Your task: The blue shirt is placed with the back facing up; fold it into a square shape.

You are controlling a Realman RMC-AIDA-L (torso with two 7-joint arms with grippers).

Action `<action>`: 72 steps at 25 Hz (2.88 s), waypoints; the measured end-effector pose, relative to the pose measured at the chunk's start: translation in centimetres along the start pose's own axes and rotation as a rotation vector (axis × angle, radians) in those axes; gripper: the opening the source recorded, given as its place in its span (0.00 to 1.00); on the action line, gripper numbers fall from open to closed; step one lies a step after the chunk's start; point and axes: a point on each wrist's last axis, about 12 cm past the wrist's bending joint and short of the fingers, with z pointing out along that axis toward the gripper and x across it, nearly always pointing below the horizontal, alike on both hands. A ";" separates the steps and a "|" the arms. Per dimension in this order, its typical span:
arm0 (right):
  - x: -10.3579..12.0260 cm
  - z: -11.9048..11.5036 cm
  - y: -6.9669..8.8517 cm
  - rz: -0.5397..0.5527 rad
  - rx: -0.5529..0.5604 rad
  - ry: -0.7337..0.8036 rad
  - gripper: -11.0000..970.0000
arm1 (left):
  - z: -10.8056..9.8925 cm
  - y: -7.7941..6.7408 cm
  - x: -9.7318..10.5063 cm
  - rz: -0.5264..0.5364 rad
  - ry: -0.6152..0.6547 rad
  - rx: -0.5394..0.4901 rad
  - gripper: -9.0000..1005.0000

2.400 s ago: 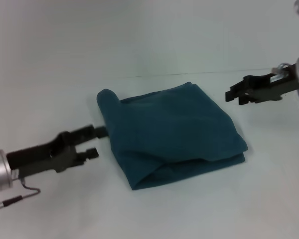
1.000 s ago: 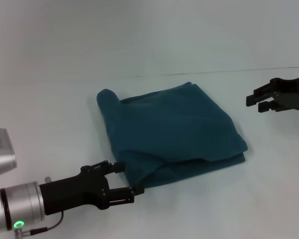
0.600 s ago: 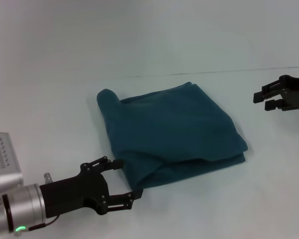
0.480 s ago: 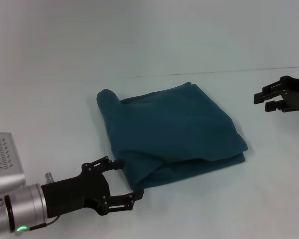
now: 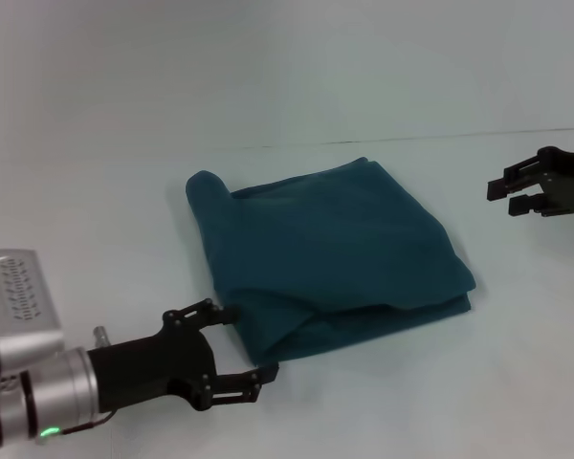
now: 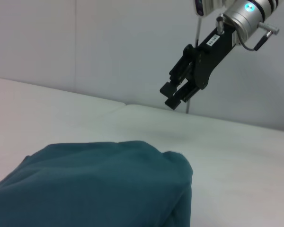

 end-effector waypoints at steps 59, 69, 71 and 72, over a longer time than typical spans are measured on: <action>0.5 -0.1 -1.3 0.036 0.018 -0.011 0.47 | 6.2 0.1 -2.6 0.405 0.275 -0.100 0.46; 0.5 -0.2 -1.5 0.039 0.020 -0.010 0.47 | 6.2 0.2 -2.5 0.447 0.279 -0.123 0.42; 0.5 -0.2 -1.5 0.040 0.020 -0.011 0.47 | 6.4 0.2 -2.5 0.459 0.282 -0.135 0.42; 0.5 -0.2 -1.5 0.040 0.020 -0.011 0.47 | 6.5 0.2 -2.5 0.464 0.284 -0.142 0.42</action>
